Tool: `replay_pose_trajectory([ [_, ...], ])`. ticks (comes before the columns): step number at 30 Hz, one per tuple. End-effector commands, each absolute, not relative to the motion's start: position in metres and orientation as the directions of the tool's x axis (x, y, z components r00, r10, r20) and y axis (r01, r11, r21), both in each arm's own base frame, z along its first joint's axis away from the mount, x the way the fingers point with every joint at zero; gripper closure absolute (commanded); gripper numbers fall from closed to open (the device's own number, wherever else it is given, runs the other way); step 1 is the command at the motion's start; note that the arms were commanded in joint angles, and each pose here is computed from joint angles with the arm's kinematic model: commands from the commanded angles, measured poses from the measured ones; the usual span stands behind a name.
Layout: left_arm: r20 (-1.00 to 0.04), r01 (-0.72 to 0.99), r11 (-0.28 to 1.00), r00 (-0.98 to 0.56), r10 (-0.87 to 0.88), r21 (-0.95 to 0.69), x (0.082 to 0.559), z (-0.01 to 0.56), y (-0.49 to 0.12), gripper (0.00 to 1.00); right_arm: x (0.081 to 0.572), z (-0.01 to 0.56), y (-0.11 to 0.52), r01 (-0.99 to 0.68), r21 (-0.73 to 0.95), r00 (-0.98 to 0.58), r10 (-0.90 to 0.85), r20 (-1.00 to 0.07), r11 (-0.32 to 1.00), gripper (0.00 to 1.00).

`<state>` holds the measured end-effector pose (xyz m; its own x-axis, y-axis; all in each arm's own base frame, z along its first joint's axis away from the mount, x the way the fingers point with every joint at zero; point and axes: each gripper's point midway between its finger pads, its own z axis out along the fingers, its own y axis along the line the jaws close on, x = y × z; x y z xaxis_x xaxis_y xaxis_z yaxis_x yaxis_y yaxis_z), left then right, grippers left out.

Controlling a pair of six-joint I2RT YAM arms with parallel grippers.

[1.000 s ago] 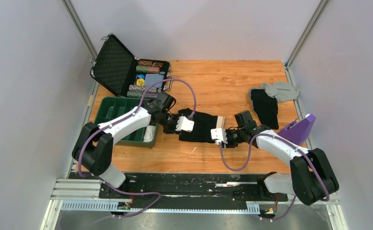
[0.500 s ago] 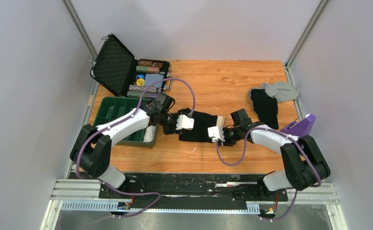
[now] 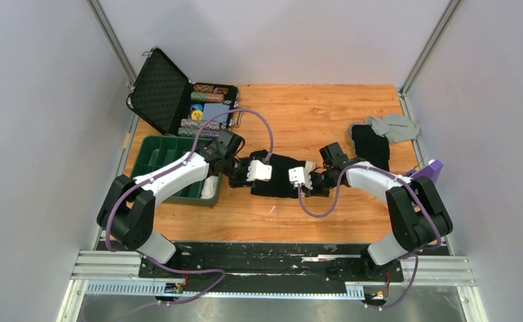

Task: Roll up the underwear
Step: Fold the underwear at the center of the board.

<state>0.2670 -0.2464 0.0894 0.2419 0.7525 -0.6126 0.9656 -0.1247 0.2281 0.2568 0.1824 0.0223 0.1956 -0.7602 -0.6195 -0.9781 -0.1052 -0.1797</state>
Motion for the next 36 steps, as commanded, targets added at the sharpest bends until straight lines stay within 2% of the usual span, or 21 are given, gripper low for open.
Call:
replay_pose_trajectory([
  [1, -0.648, 0.932, -0.18, 0.351, 0.676, 0.316, 0.262, 0.106, -0.255, 0.44, 0.24, 0.042, 0.183, -0.999, 0.0, 0.031, -0.745, -0.667, -0.042, 1.0],
  [8, -0.607, 0.795, -0.307, 0.601, 0.52, 0.524, 0.256, 0.105, -0.266, 0.44, 0.241, 0.059, 0.191, -0.998, 0.064, -0.035, -0.719, -0.694, -0.012, 1.0],
  [12, -0.585, 0.751, -0.345, 0.657, 0.476, 0.563, 0.25, 0.092, -0.269, 0.42, 0.243, 0.062, 0.192, -0.994, 0.113, -0.09, -0.71, -0.699, 0.015, 1.0],
  [19, -0.544, 0.719, -0.395, 0.693, 0.473, 0.572, 0.242, 0.07, -0.273, 0.44, 0.251, 0.066, 0.193, -0.97, 0.228, -0.228, -0.67, -0.706, 0.089, 1.0],
  [27, -0.494, 0.72, -0.426, 0.69, 0.529, 0.548, 0.252, 0.044, -0.265, 0.57, 0.257, 0.067, 0.192, -0.964, 0.246, -0.253, -0.658, -0.709, 0.105, 1.0],
  [32, -0.494, 0.731, -0.449, 0.681, 0.541, 0.514, 0.254, 0.035, -0.267, 0.6, 0.259, 0.068, 0.193, -0.963, 0.249, -0.254, -0.656, -0.71, 0.104, 1.0],
  [36, -0.453, 0.715, -0.504, 0.698, 0.555, 0.485, 0.258, 0.024, -0.262, 0.63, 0.261, 0.068, 0.193, -0.963, 0.249, -0.255, -0.654, -0.712, 0.104, 1.0],
])
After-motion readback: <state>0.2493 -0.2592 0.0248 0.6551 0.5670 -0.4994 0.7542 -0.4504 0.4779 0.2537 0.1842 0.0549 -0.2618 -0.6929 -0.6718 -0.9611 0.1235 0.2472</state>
